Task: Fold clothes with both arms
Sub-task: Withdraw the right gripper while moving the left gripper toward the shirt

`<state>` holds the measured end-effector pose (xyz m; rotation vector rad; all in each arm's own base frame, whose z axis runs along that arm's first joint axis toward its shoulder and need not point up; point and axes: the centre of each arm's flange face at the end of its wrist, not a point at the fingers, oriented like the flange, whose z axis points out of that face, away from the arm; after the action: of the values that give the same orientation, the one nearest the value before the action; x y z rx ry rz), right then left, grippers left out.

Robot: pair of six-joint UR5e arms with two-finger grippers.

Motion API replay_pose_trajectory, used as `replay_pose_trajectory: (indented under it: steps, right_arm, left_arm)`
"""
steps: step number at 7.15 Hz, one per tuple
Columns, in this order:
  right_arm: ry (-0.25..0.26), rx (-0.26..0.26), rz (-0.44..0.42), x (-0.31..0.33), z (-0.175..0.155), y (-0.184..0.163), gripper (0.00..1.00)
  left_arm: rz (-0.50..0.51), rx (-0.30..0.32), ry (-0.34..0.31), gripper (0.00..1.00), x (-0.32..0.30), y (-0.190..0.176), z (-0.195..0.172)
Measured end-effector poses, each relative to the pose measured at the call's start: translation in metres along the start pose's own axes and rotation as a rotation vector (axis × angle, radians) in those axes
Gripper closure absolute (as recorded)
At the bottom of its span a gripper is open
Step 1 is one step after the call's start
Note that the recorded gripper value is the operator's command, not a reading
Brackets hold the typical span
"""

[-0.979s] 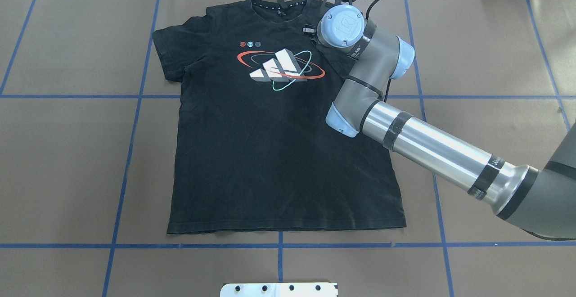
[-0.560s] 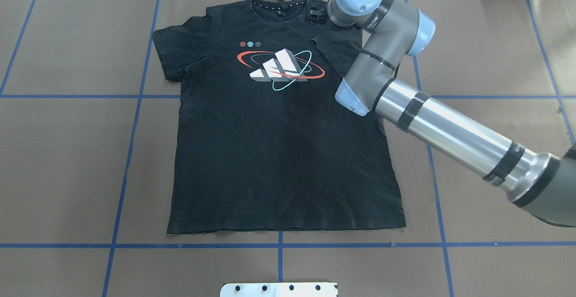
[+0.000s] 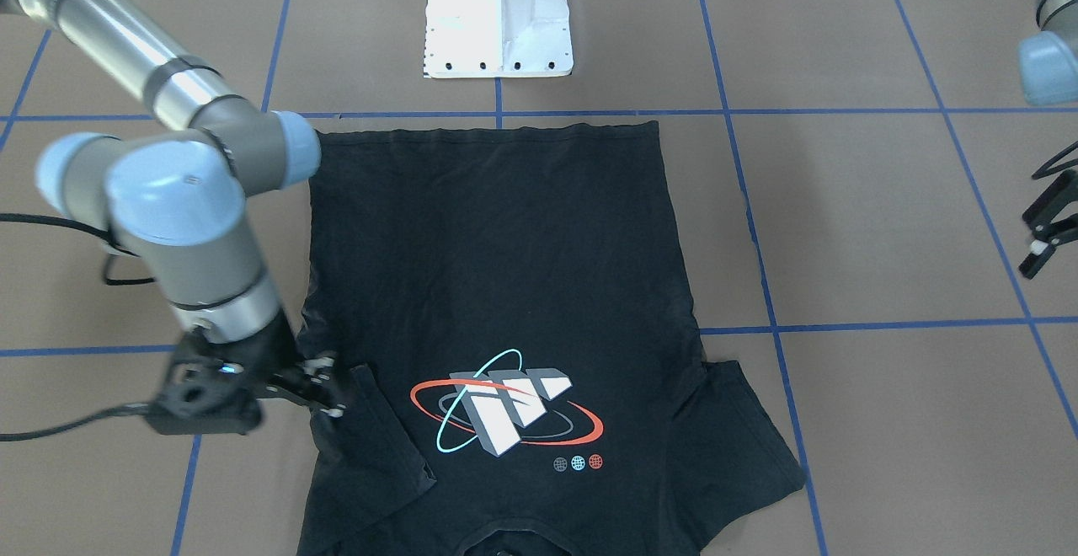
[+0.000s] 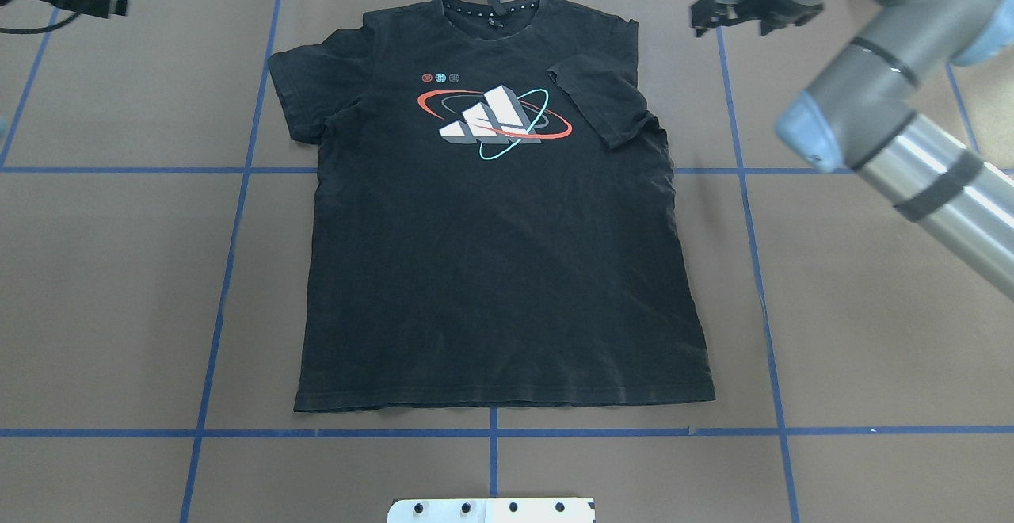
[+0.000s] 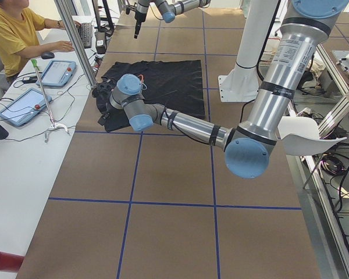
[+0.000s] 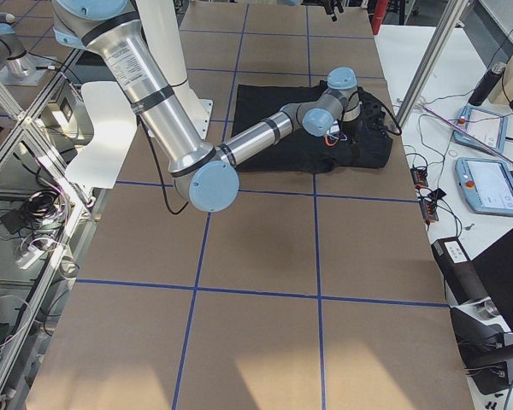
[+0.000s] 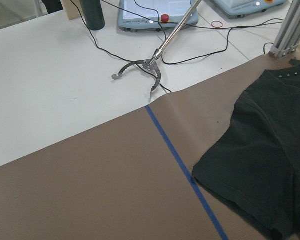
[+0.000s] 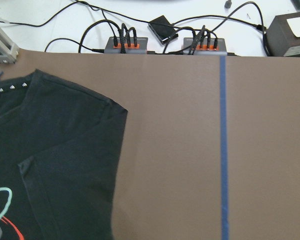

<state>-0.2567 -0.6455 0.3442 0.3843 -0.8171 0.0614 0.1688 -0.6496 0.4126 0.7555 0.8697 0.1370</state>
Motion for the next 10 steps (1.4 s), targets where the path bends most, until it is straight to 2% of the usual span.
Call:
replay_pose_trajectory:
  steps: [3, 4, 5, 8, 10]
  right_arm:
    - [-0.016, -0.07, -0.11, 0.157, -0.043, 0.046, 0.0]
    - [-0.022, -0.079, -0.125, 0.187, -0.051, 0.055, 0.0]
    - [-0.026, -0.081, -0.13, 0.2, -0.054, 0.06, 0.0]
    - [-0.03, -0.078, -0.134, 0.208, -0.054, 0.063, 0.0]
    - [-0.031, -0.078, -0.135, 0.207, -0.053, 0.062, 0.0]
  left_arm:
    - [-0.15, 0.081, -0.107, 0.04, 0.053, -0.005, 0.112]
    - [-0.216, 0.094, -0.132, 0.04, 0.072, 0.001, 0.146]
    - [-0.276, 0.106, -0.157, 0.08, 0.088, 0.015, 0.176]
    - [-0.371, 0.12, -0.201, 0.31, 0.097, 0.041, 0.22]
    - [-0.397, 0.112, -0.217, 0.39, 0.099, 0.036, 0.234]
